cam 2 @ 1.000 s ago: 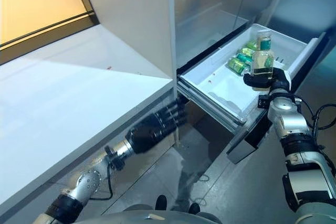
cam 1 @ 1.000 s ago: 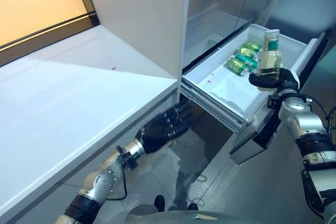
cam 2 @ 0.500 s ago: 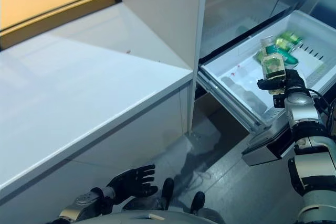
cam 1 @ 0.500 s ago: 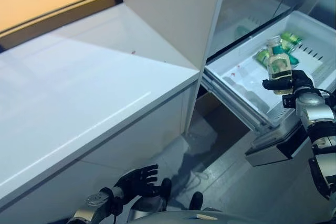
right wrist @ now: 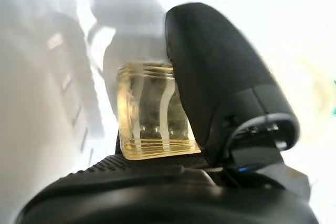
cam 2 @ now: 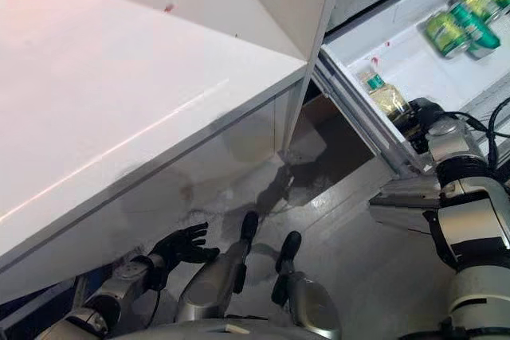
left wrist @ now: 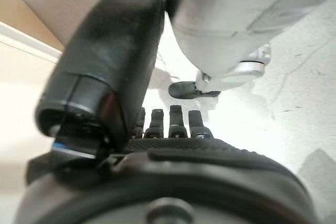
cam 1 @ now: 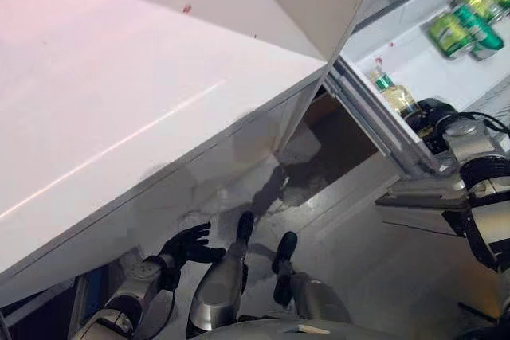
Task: Put drinks into fridge and close the fridge
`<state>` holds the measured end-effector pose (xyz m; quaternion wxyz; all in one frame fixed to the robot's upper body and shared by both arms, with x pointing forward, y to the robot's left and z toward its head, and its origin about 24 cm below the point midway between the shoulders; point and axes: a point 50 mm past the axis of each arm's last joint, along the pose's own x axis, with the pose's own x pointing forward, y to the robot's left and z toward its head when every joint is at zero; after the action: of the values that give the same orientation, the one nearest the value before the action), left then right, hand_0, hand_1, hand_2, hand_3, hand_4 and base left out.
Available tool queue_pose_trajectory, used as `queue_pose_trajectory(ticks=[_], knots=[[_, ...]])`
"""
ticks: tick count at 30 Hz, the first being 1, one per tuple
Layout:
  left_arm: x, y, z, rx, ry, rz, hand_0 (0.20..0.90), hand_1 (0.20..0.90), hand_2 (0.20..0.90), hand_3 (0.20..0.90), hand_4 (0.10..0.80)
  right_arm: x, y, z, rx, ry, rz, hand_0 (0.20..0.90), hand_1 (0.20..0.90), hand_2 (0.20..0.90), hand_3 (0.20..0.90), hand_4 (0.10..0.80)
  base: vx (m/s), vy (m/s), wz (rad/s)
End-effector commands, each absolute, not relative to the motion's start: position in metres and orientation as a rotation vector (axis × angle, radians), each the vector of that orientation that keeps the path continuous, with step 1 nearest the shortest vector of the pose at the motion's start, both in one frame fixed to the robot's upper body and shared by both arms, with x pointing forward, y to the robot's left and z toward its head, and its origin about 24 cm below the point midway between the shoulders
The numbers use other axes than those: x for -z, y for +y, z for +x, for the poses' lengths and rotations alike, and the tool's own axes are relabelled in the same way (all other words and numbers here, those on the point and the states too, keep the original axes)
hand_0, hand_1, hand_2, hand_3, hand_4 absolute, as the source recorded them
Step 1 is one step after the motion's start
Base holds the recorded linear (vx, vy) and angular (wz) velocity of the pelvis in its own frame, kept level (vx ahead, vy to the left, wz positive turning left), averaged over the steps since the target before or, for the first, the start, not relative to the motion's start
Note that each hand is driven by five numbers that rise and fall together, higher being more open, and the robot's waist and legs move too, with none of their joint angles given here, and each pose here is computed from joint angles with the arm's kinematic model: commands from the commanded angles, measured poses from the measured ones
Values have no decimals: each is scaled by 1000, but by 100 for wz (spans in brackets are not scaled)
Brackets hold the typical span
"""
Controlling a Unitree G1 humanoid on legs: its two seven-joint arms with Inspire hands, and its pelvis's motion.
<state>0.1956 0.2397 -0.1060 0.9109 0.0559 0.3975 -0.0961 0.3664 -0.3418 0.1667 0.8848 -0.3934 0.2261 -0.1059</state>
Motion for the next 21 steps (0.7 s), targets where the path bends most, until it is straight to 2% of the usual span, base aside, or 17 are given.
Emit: queue_pose_trajectory(ticks=[1,9,16,21], knots=[[102,232,195,273,772,131,900,900,900,900,800,-181,-343,367,203,492,-983,900,900,900,900,800,-49,42,-1],[97,230,199,315,764,169,900,900,900,900,800,-200,-317,372,80,312,-856,900,900,900,900,800,1,29,-6],[110,247,174,272,866,216,900,900,900,900,800,-245,-298,361,-6,-88,-324,900,900,900,900,800,19,21,-13],[124,249,152,251,952,227,900,900,900,900,800,-276,-314,341,137,-412,-38,900,900,900,900,800,9,31,-10]])
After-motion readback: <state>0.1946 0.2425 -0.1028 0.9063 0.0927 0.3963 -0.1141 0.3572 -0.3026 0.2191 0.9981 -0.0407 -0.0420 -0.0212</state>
